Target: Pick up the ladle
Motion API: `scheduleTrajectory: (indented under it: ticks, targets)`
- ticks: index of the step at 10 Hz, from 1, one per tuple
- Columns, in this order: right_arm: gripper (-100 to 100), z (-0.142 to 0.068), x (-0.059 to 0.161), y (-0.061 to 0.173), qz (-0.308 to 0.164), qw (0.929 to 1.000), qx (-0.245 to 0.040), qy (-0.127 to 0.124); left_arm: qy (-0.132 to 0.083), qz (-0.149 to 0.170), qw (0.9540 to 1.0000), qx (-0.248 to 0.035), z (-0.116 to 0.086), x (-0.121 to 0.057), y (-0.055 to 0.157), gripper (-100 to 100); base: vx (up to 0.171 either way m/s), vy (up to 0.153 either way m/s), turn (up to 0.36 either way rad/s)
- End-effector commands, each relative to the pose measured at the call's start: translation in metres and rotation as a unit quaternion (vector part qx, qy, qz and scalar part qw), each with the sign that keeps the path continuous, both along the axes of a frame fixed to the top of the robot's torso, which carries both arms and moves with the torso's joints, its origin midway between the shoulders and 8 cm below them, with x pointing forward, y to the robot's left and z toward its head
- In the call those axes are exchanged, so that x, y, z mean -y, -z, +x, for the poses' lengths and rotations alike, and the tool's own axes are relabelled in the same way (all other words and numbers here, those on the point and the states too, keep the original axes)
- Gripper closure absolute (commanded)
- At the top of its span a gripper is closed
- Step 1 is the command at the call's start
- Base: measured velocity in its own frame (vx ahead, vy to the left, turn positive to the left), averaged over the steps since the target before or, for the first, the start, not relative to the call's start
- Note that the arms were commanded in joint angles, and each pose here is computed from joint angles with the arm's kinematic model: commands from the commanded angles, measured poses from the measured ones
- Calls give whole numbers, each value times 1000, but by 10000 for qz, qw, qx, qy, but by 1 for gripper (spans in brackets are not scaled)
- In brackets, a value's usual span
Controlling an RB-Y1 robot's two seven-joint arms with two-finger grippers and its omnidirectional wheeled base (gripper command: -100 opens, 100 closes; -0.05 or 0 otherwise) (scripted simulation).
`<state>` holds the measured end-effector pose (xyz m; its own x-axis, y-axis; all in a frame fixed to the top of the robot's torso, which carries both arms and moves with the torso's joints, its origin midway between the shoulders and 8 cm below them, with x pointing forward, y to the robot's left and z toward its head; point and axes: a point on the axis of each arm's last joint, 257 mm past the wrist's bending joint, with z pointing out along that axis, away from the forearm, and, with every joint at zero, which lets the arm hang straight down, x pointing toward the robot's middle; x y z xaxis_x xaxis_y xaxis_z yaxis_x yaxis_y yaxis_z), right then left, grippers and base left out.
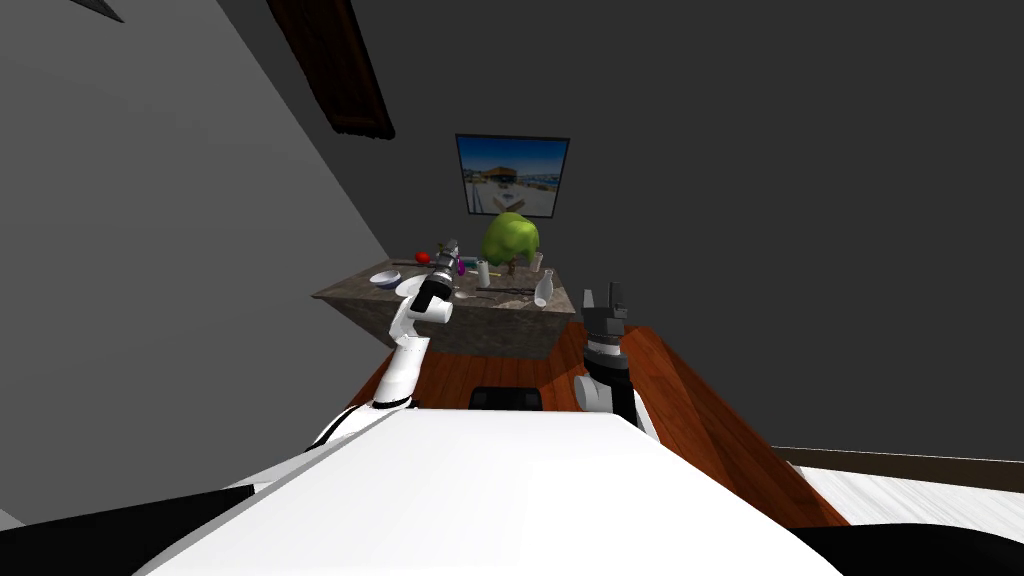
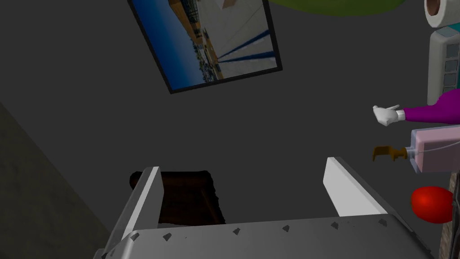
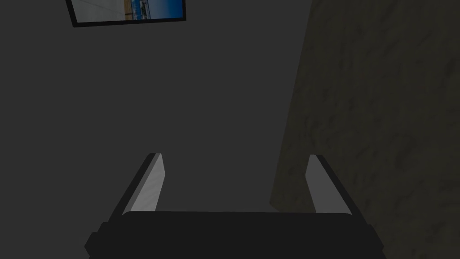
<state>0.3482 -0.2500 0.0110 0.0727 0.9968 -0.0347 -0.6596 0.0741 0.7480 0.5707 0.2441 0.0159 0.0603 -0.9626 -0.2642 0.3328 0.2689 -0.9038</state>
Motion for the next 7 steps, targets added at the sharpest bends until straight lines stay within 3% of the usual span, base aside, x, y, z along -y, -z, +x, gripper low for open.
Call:
scheduleTrajectory:
  ticks: [1, 3, 7]
  targets:
    - [0, 0, 0, 0, 0, 10000, 0, 0, -84, -25, 9997, -243, 17, -2, 8, -100, -48, 36, -2]
    - [0, 0, 0, 0, 0, 10000, 0, 0, -128, -40, 9989, -447, 24, -3, 15, -100, -24, 18, -4]
    - [0, 0, 0, 0, 0, 10000, 0, 0, -288, -128, 9936, -1085, 55, -8, 37, -100, -23, 23, 1]
